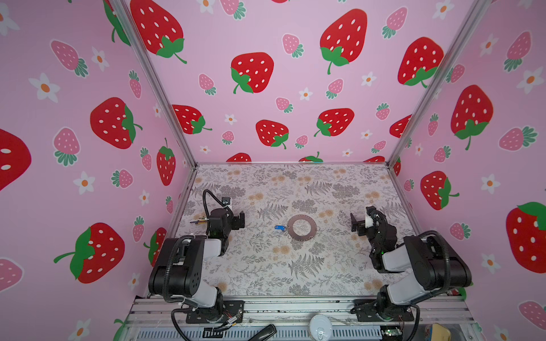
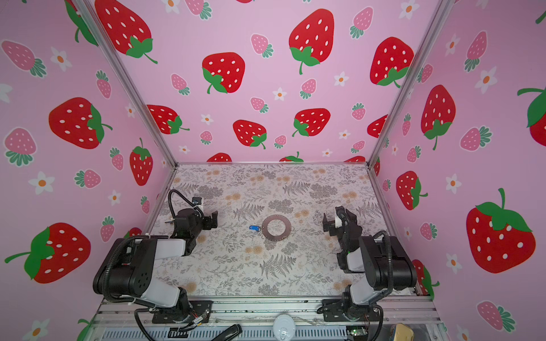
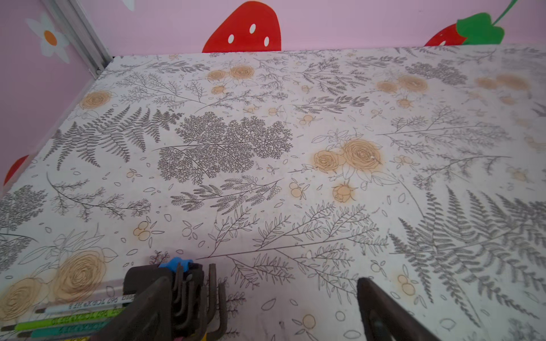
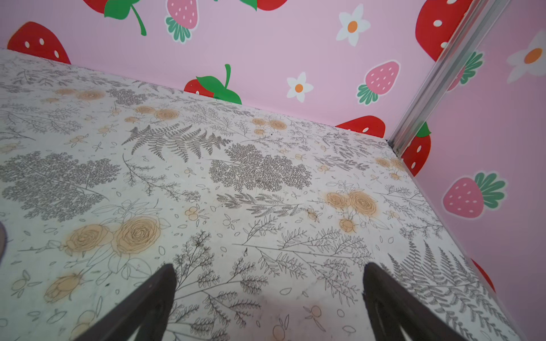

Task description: Put the keys on the keyring

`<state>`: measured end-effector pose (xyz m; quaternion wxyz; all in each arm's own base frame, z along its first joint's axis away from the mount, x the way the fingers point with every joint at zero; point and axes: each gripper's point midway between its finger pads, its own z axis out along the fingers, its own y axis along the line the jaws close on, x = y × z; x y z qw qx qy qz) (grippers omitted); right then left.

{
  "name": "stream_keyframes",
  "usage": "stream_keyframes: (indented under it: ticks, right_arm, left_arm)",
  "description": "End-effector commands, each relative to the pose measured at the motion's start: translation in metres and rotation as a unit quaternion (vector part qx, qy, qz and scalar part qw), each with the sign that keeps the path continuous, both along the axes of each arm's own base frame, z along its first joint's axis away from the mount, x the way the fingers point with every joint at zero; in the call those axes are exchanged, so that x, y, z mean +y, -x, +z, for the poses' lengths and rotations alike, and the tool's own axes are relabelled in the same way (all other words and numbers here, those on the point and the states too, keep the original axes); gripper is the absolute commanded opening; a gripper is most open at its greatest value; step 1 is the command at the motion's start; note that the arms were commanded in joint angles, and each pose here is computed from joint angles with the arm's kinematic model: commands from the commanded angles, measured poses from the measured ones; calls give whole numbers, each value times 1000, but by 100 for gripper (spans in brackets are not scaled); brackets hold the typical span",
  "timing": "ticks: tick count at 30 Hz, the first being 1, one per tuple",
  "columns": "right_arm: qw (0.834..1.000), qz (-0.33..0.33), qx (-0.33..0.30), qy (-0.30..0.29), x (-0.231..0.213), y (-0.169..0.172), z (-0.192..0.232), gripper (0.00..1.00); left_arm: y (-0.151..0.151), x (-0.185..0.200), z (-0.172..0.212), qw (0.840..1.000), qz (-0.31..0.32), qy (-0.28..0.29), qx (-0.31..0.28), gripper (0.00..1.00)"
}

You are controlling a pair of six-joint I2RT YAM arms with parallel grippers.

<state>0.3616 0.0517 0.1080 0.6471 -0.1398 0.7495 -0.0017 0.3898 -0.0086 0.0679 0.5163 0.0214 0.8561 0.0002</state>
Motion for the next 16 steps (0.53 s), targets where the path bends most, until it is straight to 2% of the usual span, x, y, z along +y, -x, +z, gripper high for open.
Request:
stream_keyframes:
  ticks: [1, 3, 7, 16]
  right_arm:
    - [1000, -1, -13, -11, 0, -15, 14, 99]
    - [999, -20, -19, -16, -7, -12, 16, 99]
    - [1000, -20, -9, -16, -7, -17, 13, 99]
    - [1000, -23, -11, -18, -7, -17, 14, 99]
  left_arm:
    - [-12, 4, 17, 999, 8, 13, -31, 99]
    - [-12, 4, 17, 999, 9, 13, -33, 99]
    - [-14, 12, 16, 999, 31, 13, -27, 99]
    - [-13, 13, 17, 999, 34, 12, -28, 99]
